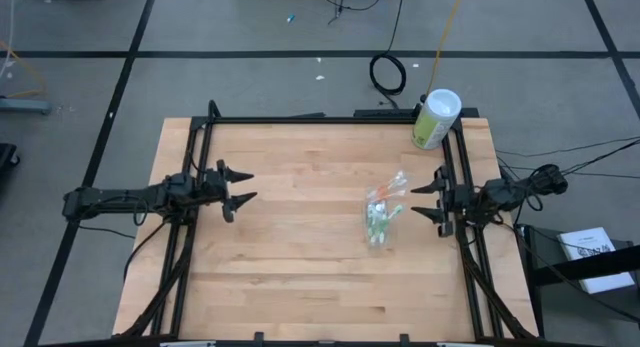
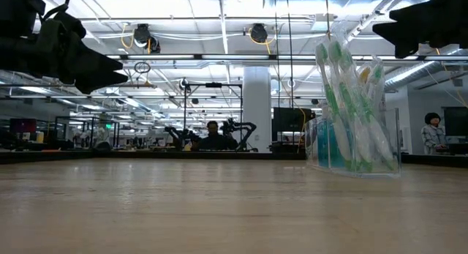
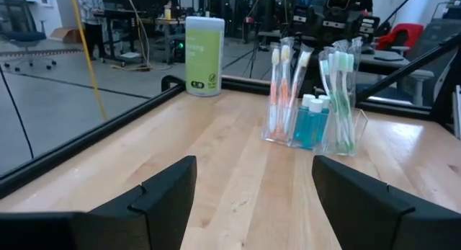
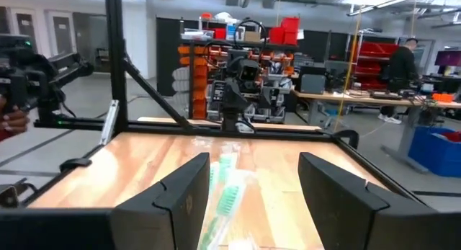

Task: Pick & Place toothbrushing station
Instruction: Return to Home Position

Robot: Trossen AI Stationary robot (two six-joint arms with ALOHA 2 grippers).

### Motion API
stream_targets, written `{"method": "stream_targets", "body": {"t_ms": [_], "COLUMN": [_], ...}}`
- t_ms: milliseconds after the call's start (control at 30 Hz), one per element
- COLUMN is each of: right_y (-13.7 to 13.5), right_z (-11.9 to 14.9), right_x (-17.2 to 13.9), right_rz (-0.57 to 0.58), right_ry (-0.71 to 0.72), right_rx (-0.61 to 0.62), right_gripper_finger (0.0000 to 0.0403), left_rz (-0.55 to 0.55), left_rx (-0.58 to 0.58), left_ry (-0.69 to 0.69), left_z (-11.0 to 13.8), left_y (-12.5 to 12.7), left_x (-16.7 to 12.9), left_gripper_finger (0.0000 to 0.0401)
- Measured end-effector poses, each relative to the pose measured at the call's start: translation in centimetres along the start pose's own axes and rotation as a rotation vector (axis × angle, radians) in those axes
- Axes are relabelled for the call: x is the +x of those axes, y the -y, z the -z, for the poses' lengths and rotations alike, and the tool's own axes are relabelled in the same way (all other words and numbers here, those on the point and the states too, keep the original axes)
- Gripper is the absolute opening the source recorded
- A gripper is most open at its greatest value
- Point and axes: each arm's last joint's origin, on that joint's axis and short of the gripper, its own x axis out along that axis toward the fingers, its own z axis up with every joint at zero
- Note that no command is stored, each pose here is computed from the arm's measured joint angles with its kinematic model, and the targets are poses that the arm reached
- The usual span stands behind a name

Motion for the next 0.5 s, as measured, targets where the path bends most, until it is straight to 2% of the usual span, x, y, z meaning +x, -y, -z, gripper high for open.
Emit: {"method": "stream_targets", "body": {"t_ms": [200, 333, 500], "right_y": [0.27, 0.26, 0.15], "right_z": [0.18, 0.44, 1.01], "right_x": [-0.02, -0.02, 0.14], "right_rz": [0.097, 0.097, 0.098], "right_ry": [-0.018, -0.046, -0.039], "right_rx": [0.021, -0.033, -0.034], "right_gripper_finger": [0.0207, 0.0204, 0.0206], "left_rz": [0.002, -0.001, 0.001], "left_rx": [0.011, 0.017, 0.015], "left_ry": [0.024, 0.011, 0.027], "left_z": [-0.20, -0.02, -0.14], "left_y": [-0.02, -0.07, -0.08], "left_x": [-0.23, -0.45, -0.58], "left_gripper_finger": [0.0283, 0.0283, 0.0283]}}
